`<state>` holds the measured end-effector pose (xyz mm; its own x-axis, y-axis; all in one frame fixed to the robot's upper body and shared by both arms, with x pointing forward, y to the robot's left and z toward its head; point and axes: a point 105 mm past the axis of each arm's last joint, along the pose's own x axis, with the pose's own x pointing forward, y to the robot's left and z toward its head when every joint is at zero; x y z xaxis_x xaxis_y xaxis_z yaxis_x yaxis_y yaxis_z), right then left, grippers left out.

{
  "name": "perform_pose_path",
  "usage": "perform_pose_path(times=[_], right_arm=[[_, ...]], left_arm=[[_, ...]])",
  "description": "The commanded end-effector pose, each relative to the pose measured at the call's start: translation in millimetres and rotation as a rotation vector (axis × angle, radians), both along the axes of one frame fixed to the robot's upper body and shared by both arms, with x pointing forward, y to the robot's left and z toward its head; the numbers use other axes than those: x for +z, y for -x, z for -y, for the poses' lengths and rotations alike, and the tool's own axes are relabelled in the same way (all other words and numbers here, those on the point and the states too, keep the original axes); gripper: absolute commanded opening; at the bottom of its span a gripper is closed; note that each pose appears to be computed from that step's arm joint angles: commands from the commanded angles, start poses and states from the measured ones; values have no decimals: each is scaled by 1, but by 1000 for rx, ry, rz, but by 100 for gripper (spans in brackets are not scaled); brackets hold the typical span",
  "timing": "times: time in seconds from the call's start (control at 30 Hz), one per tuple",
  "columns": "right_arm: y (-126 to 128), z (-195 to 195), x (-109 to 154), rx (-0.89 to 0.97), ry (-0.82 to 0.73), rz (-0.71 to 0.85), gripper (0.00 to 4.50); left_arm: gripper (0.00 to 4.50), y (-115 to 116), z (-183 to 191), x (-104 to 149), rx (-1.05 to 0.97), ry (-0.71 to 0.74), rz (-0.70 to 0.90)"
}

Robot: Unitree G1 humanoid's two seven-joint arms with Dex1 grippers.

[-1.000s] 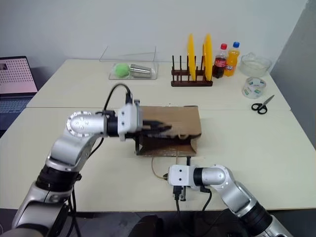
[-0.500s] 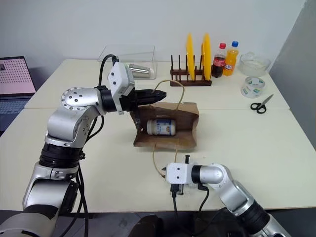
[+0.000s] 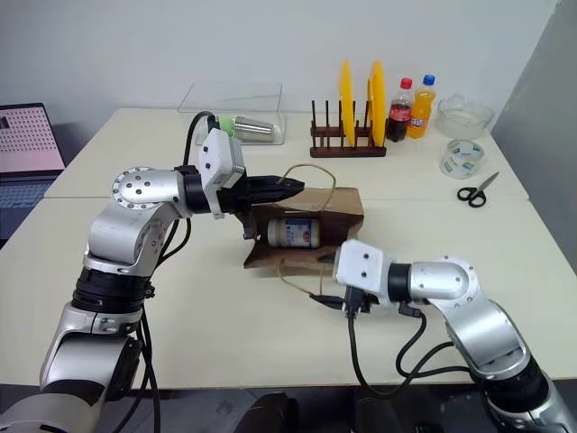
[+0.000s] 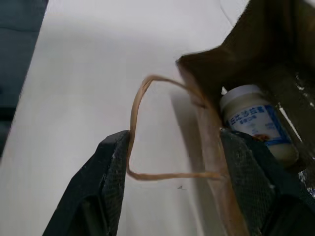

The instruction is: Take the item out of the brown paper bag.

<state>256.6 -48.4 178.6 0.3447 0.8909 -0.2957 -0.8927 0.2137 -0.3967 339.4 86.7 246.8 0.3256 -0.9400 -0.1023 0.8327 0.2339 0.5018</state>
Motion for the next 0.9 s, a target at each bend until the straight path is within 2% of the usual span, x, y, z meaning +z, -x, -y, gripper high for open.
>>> perform_pose_path(times=[0.03,0.17,0.27,0.37,0.47,0.57,0.7,0.83,0.9], right_arm=[[-10,-12,10,-53,-29,-17,300],[-2,-8,23,-24,-78,-140,300],[14,8,23,44,11,-172,300],[20,17,19,64,74,-183,300],[20,14,32,81,-10,-199,300],[4,4,35,11,-41,-123,300],[-26,-13,8,-99,96,57,300],[-47,-30,3,-122,197,209,300],[-56,-37,5,-138,200,234,300]], left_arm=[[0,2,1,10,-13,3,49],[0,2,4,10,-18,-7,69],[0,2,6,11,-20,-4,73],[0,2,8,11,-29,-8,81],[0,2,10,11,-33,-6,83],[0,2,12,12,-37,1,81],[0,3,15,20,-44,42,63],[0,3,17,30,-39,76,51],[0,3,18,32,-39,80,51]])
